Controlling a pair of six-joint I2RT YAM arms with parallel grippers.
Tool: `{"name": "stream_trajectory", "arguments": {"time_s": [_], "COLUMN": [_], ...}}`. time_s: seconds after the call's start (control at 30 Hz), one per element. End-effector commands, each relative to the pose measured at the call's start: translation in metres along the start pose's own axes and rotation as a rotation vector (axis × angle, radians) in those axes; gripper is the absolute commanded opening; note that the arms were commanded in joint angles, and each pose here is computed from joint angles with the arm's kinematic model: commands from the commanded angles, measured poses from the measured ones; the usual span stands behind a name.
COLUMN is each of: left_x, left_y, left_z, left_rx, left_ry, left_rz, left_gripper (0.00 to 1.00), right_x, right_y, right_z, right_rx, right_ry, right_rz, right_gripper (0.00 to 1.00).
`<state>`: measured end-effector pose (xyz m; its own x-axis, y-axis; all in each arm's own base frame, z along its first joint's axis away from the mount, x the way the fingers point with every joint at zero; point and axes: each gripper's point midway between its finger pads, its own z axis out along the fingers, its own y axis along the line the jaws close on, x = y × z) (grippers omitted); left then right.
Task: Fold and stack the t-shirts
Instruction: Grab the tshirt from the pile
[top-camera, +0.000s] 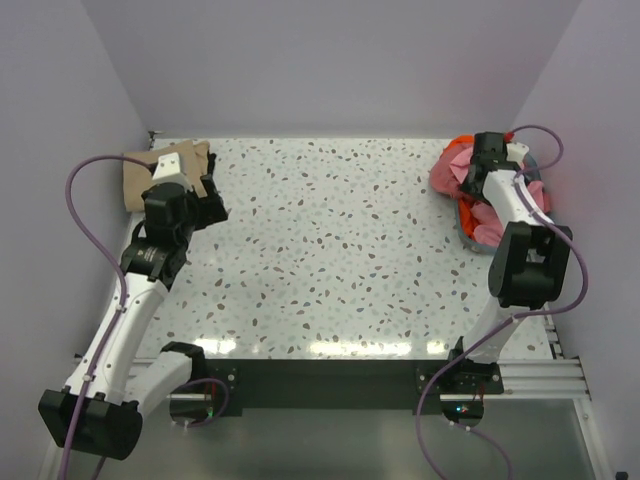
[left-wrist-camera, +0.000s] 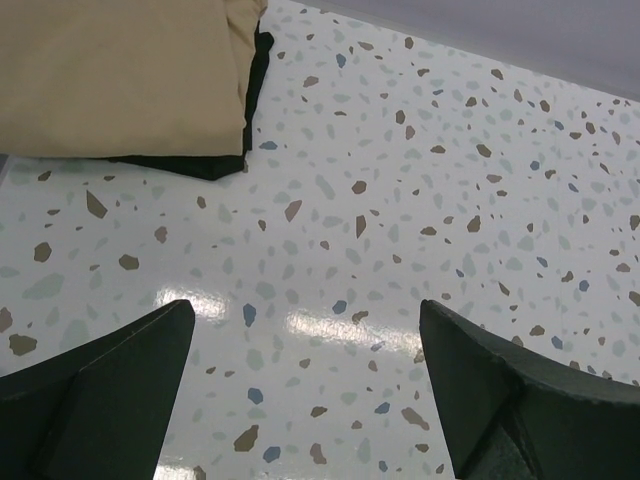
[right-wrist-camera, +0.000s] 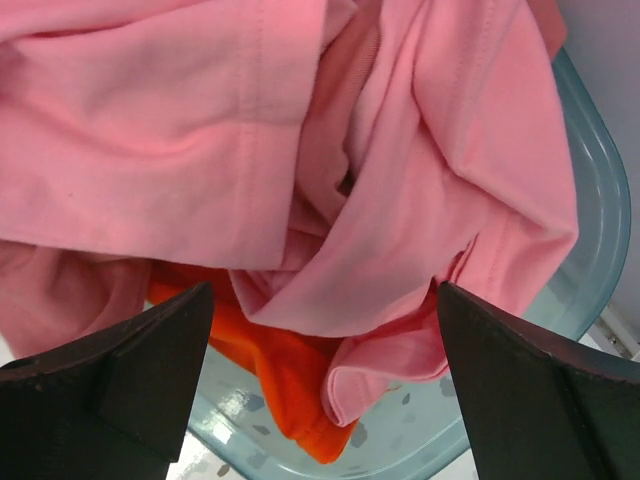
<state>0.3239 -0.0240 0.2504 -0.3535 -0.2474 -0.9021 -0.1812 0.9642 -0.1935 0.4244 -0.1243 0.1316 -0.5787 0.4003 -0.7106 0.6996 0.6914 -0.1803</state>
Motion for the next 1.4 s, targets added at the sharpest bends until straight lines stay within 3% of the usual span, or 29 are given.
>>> {"name": "stream_trajectory", "arguments": {"time_s": [0.0, 0.27, 0.37, 0.53, 0.57, 0.6, 0.63, 1.1, 1.37], "left_x": [0.006, 0.000, 0.000, 0.001, 0.002, 0.003, 0.003, -0.003, -0.013], "left_y": [0.003, 0.001, 0.001, 0.003, 0.003, 0.003, 0.002, -0.023, -0.032], "left_z": [-0.003, -0.001, -0.001, 0.000, 0.000, 0.001, 0.002, 0.032, 0.046], "left_rx": [-0.008, -0.012, -0.012, -0.024, -0.022, -0.022, -0.019, 0.071, 0.089], "left_ry": [0.020, 0.025, 0.024, 0.024, 0.028, 0.029, 0.030, 0.037, 0.025], "left_rz": [-0.022, -0.004, -0.011, -0.017, -0.016, -0.017, -0.016, 0.017, 0.039], "left_gripper": [1.00, 1.00, 1.00, 1.00, 1.00, 1.00, 1.00, 1.00, 1.00], "right_x": [-0.009, 0.017, 0.027, 0.008, 0.002, -0.005, -0.009, -0.117, -0.172], "right_y": [-0.009, -0.012, -0.014, -0.016, -0.016, -0.020, -0.024, -0.113, -0.096], "right_z": [0.011, 0.039, 0.044, 0.021, 0.014, 0.007, 0.000, -0.162, -0.264], "right_rx": [0.048, 0.095, 0.106, 0.051, 0.040, 0.039, 0.041, -0.024, -0.193], "right_ry": [-0.038, 0.024, 0.053, 0.012, -0.004, -0.022, -0.032, -0.441, -0.682], "right_rz": [0.091, 0.095, 0.091, 0.125, 0.132, 0.141, 0.145, 0.283, 0.253], "right_gripper": [0.96, 0.95, 0.90, 0.52, 0.36, 0.04, 0.00, 0.00, 0.00]}}
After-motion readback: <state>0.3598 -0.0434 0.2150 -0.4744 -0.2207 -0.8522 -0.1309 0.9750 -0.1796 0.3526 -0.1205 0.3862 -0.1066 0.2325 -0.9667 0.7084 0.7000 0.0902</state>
